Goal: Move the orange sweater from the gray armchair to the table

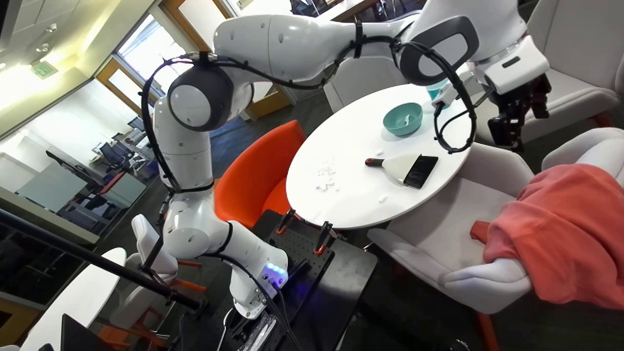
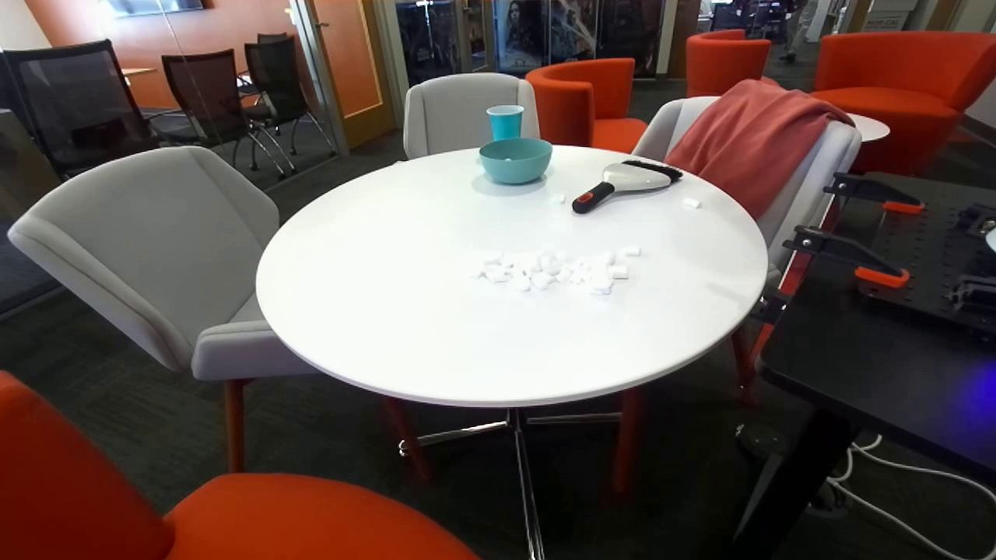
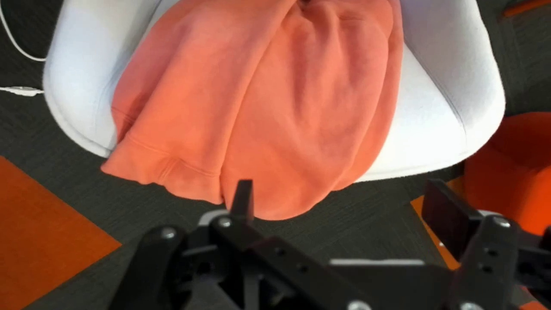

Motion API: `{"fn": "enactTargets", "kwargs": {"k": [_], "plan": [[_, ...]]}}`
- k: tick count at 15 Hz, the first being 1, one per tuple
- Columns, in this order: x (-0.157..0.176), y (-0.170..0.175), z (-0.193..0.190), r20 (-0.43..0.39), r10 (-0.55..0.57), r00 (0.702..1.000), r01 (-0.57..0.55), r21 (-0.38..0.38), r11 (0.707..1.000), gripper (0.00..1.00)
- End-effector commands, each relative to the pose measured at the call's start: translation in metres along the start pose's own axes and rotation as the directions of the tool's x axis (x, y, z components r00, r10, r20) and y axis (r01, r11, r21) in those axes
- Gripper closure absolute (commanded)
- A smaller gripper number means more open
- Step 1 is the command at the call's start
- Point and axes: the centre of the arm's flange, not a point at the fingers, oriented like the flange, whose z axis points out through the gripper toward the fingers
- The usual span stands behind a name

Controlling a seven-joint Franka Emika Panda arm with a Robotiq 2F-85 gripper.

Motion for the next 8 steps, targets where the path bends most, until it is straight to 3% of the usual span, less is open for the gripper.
{"fn": "enactTargets", "kwargs": {"k": [1, 8], "plan": [[0.038, -0.042, 0.028, 0.004, 0.085, 0.996, -0.085, 0.02, 0.996, 0.0], [0.067, -0.052, 0.075, 0.042, 0.089, 0.995, -0.084, -0.098, 0.992, 0.0]]}}
